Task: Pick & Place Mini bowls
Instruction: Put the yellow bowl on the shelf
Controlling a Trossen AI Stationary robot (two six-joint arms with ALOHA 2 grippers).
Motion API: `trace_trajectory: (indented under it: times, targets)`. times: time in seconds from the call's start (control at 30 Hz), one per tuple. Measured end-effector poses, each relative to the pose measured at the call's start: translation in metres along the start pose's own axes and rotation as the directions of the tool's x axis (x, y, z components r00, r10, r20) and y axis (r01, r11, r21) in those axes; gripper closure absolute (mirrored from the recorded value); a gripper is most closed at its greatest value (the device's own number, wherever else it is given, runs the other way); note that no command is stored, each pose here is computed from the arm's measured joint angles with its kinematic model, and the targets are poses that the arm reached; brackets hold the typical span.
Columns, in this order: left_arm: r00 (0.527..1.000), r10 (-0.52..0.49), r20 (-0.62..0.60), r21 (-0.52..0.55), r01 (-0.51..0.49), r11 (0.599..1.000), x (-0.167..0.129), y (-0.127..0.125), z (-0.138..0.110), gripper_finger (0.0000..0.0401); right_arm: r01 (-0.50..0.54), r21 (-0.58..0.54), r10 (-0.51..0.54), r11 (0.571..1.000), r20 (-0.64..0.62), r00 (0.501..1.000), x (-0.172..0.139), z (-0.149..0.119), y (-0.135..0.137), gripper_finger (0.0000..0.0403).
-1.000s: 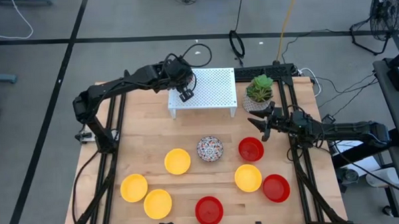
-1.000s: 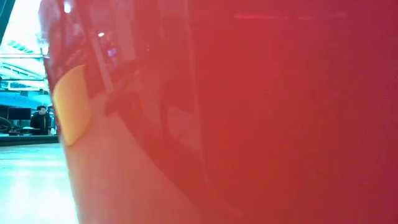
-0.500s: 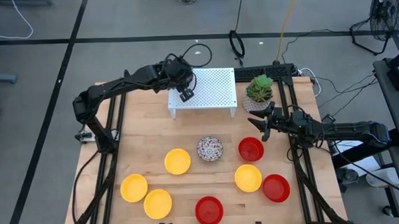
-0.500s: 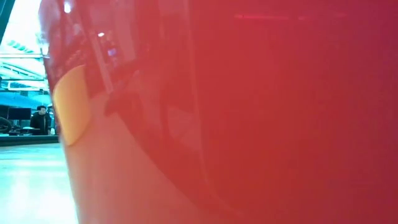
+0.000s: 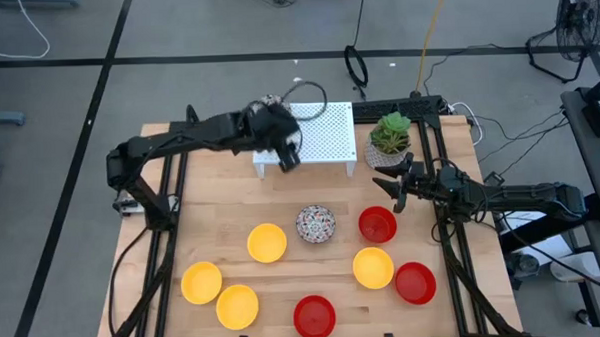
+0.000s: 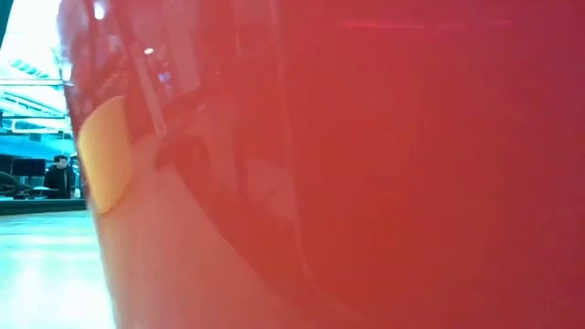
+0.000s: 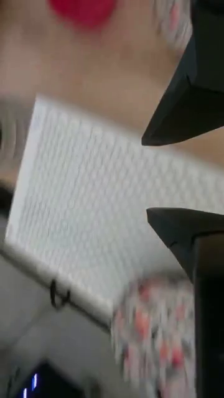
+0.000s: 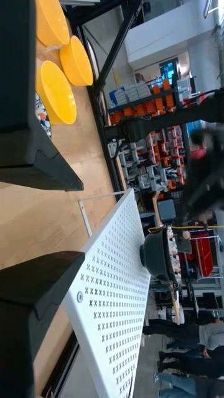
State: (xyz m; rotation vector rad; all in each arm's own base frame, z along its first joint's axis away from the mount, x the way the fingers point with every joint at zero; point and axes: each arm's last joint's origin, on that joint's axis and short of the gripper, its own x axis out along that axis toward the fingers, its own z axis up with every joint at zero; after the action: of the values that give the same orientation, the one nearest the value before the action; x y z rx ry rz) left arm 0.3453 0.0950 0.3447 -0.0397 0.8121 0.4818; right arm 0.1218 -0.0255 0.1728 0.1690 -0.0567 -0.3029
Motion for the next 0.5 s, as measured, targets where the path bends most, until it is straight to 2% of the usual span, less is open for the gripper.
trace_trajectory:
  times: [0.13,0.23,0.5]
  targets:
    - [0.989,-0.118,-0.09,0.018,0.121,0.993,-0.01,-0.038,-0.012,0.0235,-0.001,0.031,0.001,1.0,0.0,1.0,0.0,0.0,0.0,0.0248]
    - [0.963,-0.198,-0.184,-0.021,0.197,0.98,-0.021,-0.066,-0.025,0.023,-0.003,0.048,0.003,0.999,-0.001,1.0,0.0,0.0,0.0,0.0248]
    - [0.917,-0.313,-0.249,-0.122,0.291,0.949,-0.052,-0.138,-0.051,0.0193,-0.004,0.05,0.004,0.999,-0.001,1.0,0.0,0.0,0.0,0.0248]
